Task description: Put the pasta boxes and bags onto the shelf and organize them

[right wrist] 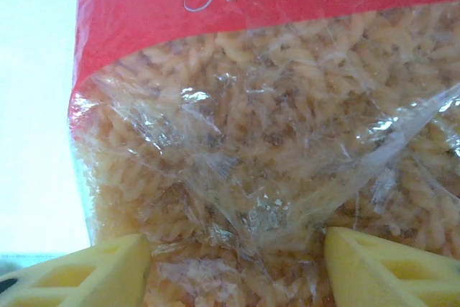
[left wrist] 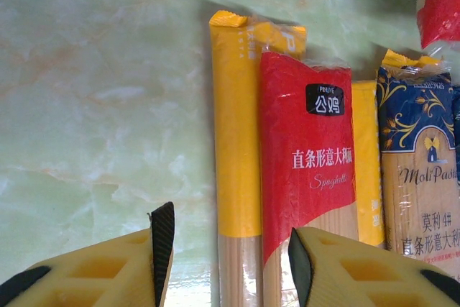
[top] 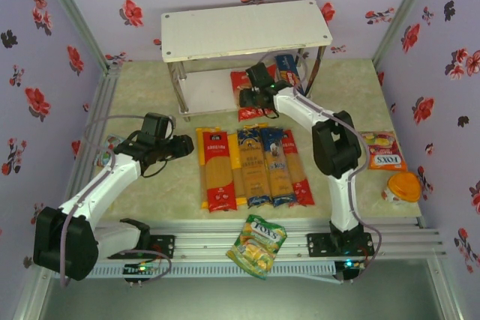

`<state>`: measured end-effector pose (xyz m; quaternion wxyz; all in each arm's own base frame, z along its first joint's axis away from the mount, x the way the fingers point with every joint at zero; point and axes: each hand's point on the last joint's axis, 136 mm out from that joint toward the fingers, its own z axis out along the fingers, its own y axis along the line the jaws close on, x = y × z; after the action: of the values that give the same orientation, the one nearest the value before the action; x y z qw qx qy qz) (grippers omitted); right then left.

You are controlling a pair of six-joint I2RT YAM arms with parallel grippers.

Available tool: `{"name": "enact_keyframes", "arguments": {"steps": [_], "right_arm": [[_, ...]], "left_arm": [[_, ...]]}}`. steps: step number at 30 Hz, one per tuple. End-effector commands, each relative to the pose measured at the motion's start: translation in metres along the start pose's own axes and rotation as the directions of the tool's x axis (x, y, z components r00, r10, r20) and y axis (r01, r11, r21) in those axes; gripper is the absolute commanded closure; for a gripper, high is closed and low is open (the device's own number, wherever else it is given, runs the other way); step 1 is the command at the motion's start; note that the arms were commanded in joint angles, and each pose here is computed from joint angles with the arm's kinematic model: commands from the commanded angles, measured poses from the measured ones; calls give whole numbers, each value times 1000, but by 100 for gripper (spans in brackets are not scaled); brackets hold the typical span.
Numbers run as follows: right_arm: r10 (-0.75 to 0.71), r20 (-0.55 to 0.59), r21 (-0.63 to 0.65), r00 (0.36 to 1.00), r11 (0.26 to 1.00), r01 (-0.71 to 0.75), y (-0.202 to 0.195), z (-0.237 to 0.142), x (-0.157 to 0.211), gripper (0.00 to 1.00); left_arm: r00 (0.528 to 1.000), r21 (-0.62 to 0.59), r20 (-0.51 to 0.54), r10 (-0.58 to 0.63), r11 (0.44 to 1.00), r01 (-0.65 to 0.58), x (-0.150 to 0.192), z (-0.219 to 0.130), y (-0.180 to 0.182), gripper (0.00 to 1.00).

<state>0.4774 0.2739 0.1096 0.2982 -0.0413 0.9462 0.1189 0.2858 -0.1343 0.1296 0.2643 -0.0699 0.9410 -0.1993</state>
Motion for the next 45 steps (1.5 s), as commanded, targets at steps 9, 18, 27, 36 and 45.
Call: {"name": "enact_keyframes", "arguments": {"steps": [9,18,27,36,45], "right_arm": [[-6,94,-29,996,1000,9,-2,-68,-10,31],[-66,11,148,998,987,64,-28,-42,1,25],[-131,38,217,991,969,120,-24,-10,0,51],[-182,69,275,981,948,157,-21,5,-15,53],[-191,17,290,981,940,178,-19,28,-16,57]], "left_arm": [[999,10,17,31,999,-31,-3,-7,-1,53],[999,9,13,36,999,-36,-8,-3,-3,53],[999,3,6,34,999,-34,-7,-2,-2,53],[999,-7,-3,34,999,-34,-6,0,1,54],[999,-19,-10,31,999,-31,-6,2,6,54]]}}
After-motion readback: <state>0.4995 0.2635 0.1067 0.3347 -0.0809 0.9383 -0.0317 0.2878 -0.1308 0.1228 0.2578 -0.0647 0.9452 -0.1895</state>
